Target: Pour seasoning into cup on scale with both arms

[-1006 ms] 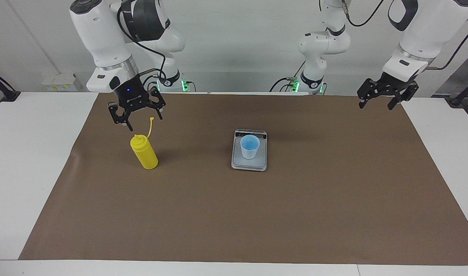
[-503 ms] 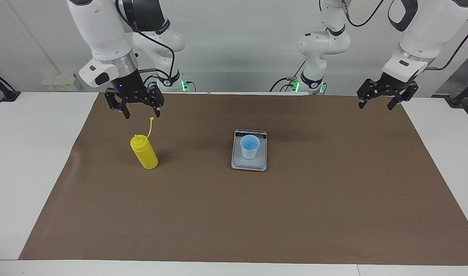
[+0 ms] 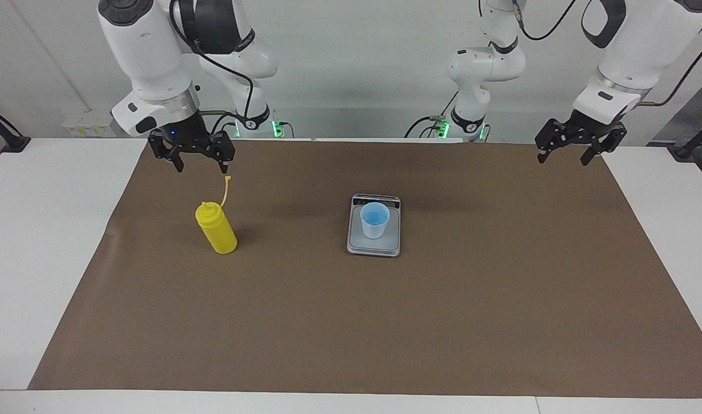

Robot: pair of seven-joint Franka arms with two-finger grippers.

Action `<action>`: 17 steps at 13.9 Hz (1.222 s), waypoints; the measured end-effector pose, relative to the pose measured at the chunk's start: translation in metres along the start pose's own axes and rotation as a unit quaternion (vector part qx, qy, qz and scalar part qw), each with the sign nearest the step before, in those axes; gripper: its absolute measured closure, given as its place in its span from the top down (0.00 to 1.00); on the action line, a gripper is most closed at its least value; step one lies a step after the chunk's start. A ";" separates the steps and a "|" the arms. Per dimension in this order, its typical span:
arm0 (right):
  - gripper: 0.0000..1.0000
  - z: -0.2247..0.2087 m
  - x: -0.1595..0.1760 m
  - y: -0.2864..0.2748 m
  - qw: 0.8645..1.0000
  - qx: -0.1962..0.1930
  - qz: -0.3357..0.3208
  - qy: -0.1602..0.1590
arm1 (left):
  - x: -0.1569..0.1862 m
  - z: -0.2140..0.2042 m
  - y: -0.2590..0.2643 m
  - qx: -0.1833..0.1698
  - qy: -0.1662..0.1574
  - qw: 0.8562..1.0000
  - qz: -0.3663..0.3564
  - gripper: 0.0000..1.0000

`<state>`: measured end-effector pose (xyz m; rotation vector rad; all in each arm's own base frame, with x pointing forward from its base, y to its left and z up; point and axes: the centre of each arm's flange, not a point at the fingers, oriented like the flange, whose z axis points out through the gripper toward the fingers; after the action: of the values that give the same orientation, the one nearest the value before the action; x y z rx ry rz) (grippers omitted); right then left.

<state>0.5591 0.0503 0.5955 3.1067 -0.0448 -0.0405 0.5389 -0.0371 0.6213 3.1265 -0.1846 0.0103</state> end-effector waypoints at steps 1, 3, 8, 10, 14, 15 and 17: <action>1.00 0.001 -0.003 0.000 1.000 0.000 0.000 -0.002 | 0.000 0.000 0.000 0.000 0.000 1.000 0.000 1.00; 1.00 0.002 -0.006 -0.002 1.000 0.013 0.002 -0.005 | 0.000 0.000 0.000 0.000 0.000 1.000 0.000 1.00; 1.00 0.012 -0.010 -0.001 1.000 0.023 0.006 -0.017 | 0.000 0.000 0.000 0.000 0.000 1.000 0.000 1.00; 1.00 0.011 -0.011 -0.001 1.000 0.023 0.006 -0.017 | 0.000 0.000 0.000 0.000 0.000 1.000 0.000 1.00; 1.00 0.008 -0.009 -0.001 1.000 0.025 0.007 -0.003 | 0.000 0.000 0.000 0.000 0.001 1.000 0.000 1.00; 1.00 0.007 -0.008 -0.001 1.000 0.025 0.008 0.004 | 0.000 0.000 0.000 0.000 0.001 1.000 0.000 1.00; 1.00 0.006 -0.007 -0.001 1.000 0.026 0.008 0.009 | 0.000 0.000 0.000 0.000 0.001 1.000 0.000 1.00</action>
<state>0.5524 0.0511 0.5898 3.1580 -0.0713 -0.0118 0.5387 -0.0371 0.6217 3.1265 -0.1846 0.0123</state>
